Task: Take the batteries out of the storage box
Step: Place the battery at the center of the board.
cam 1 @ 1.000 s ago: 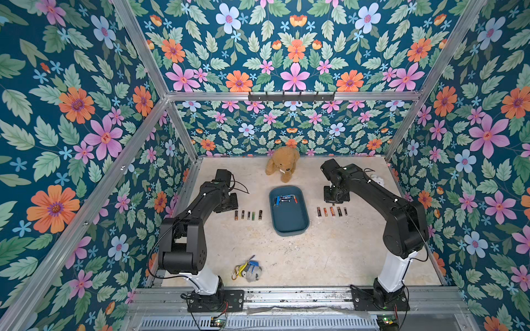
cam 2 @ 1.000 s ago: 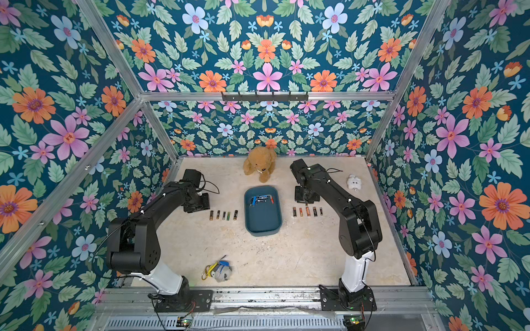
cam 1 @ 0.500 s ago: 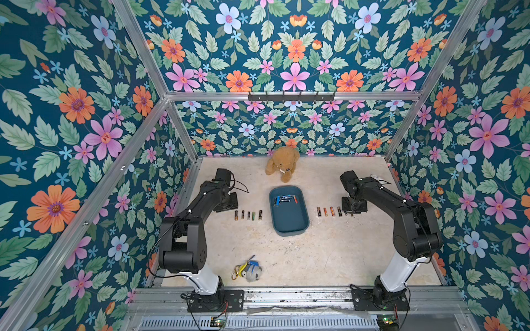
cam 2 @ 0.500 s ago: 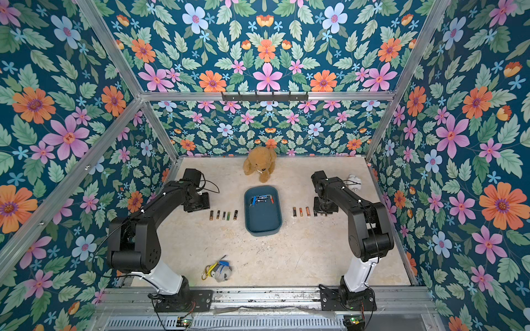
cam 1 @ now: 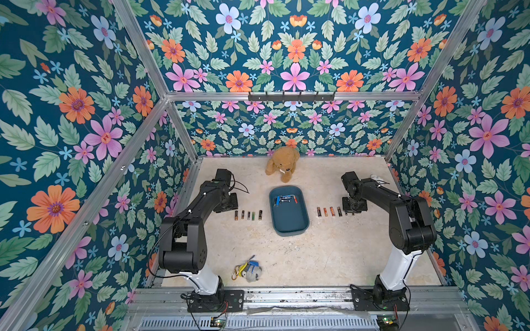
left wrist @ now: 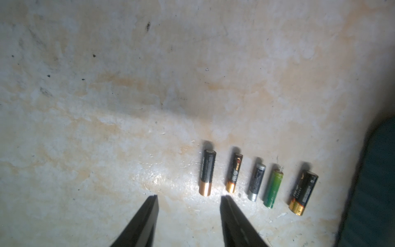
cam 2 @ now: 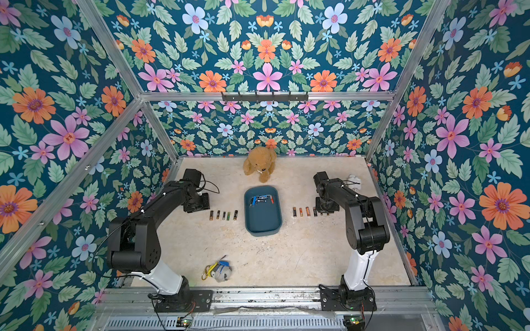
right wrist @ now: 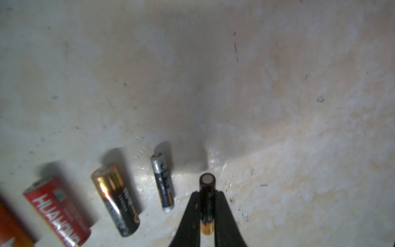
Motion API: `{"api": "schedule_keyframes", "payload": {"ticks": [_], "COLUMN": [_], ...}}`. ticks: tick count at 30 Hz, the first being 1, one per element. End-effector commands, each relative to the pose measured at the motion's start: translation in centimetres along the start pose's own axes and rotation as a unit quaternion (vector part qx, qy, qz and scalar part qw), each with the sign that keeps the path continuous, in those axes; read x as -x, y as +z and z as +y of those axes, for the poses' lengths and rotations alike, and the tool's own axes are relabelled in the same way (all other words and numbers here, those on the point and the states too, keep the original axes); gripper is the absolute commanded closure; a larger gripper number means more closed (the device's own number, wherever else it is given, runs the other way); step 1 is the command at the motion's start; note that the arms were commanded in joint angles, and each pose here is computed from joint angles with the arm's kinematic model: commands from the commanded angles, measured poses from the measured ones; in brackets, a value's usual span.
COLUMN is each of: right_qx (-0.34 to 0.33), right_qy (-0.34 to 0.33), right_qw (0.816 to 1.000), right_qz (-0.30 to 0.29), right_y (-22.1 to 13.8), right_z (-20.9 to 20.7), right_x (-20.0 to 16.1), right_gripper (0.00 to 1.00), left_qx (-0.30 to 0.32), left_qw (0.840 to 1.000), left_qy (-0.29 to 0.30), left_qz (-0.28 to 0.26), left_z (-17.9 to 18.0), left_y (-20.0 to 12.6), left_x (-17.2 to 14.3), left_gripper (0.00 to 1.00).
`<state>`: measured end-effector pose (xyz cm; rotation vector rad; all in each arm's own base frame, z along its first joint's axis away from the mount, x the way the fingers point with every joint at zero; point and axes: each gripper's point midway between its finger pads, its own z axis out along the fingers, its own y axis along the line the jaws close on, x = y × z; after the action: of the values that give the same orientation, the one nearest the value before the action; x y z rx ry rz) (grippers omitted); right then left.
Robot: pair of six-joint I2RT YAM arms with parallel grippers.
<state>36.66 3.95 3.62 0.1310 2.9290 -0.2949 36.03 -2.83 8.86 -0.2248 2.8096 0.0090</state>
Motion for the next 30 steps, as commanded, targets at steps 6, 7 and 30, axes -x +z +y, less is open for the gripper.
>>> {"api": "schedule_keyframes", "payload": {"ticks": [6, 7, 30], "right_qx": [0.000, 0.000, 0.003], "right_qy": [-0.008, -0.009, -0.017], "right_qw": [1.000, 1.000, 1.000], "right_qz": [-0.003, -0.002, 0.019], "right_y": [0.4, 0.5, 1.8], "right_z": [-0.2, -0.2, 0.3], "right_x": [0.7, 0.7, 0.3], "right_gripper": [0.88, 0.88, 0.87], "left_qx": [0.008, 0.008, 0.008], "left_qw": [1.000, 1.000, 1.000], "left_qy": [0.002, 0.002, 0.000], "left_qz": [0.001, 0.002, -0.001], "left_z": [0.3, 0.4, 0.4], "left_y": [-0.3, -0.3, -0.6], "left_x": [-0.1, -0.1, -0.2], "left_gripper": [0.47, 0.47, 0.47]}}
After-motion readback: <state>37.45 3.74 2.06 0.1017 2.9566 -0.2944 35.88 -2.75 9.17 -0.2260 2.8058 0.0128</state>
